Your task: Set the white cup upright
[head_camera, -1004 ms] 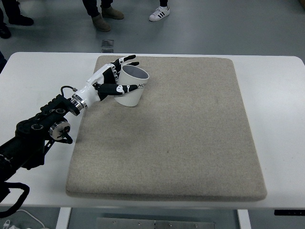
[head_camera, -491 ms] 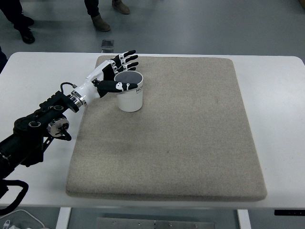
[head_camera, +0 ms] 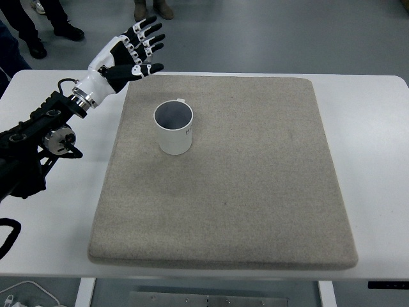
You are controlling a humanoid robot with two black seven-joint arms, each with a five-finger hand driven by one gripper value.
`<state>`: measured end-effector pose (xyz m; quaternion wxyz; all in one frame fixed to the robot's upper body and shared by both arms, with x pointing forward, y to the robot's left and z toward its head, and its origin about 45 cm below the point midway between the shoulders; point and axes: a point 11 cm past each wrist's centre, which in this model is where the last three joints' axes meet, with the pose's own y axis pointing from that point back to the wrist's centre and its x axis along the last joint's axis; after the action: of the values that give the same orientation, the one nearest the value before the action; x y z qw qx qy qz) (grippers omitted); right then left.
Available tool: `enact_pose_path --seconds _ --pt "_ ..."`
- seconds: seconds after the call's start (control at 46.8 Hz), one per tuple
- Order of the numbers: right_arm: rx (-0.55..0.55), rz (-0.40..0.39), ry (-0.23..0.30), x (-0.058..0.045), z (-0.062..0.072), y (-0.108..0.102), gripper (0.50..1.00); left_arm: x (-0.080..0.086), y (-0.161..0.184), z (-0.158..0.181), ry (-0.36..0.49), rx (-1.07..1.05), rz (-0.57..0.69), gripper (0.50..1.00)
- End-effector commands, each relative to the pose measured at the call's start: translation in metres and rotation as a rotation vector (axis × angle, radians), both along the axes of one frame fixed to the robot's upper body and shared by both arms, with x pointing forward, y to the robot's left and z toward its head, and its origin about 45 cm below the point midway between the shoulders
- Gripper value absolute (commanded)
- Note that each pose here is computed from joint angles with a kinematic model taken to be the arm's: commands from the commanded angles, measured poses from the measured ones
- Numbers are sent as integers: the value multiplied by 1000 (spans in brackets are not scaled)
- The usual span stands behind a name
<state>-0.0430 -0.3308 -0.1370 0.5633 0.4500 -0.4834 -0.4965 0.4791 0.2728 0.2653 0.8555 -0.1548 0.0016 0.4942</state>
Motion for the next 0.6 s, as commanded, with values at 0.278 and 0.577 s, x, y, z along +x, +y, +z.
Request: enact_pose_path --seconds 0.278,0.577 --pt "8 1 3 -2 0 1 930 18 34 -6 56 -219 227 996" --pt "14 4 3 -2 0 2 930 15 53 -14 74 -311 312 996"
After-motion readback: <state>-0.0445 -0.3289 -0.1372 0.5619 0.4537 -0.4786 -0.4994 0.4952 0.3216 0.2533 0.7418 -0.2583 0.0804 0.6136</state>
